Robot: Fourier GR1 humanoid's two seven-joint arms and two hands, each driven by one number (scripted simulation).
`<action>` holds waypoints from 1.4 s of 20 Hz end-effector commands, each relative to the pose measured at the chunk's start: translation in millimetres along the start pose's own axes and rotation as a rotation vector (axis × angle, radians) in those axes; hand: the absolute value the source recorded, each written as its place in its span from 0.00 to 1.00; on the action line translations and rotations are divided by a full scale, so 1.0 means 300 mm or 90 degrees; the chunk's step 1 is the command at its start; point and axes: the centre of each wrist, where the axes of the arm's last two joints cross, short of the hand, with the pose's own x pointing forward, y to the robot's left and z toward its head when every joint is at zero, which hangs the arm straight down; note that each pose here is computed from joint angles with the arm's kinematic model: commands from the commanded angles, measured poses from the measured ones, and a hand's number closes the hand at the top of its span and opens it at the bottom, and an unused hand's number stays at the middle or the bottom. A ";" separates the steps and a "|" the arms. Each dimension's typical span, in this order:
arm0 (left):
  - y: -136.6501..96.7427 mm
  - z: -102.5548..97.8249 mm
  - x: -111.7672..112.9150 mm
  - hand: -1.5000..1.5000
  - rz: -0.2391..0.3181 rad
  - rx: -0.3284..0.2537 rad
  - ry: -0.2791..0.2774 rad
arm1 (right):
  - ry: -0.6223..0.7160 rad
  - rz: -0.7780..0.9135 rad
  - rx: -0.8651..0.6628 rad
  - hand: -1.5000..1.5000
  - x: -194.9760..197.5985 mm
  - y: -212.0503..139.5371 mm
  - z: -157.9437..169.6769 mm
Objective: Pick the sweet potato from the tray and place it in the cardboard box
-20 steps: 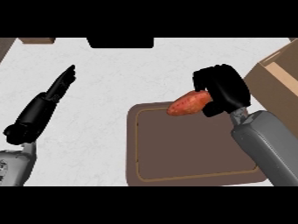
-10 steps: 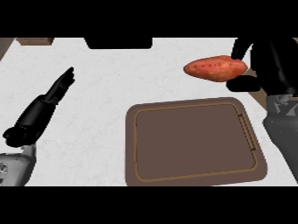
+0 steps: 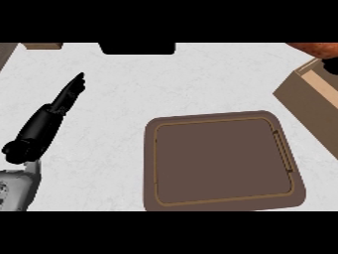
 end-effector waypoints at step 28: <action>0.007 -0.020 0.017 0.50 0.000 -0.016 -0.005 | -0.017 -0.121 0.287 0.00 -0.663 -0.081 -0.147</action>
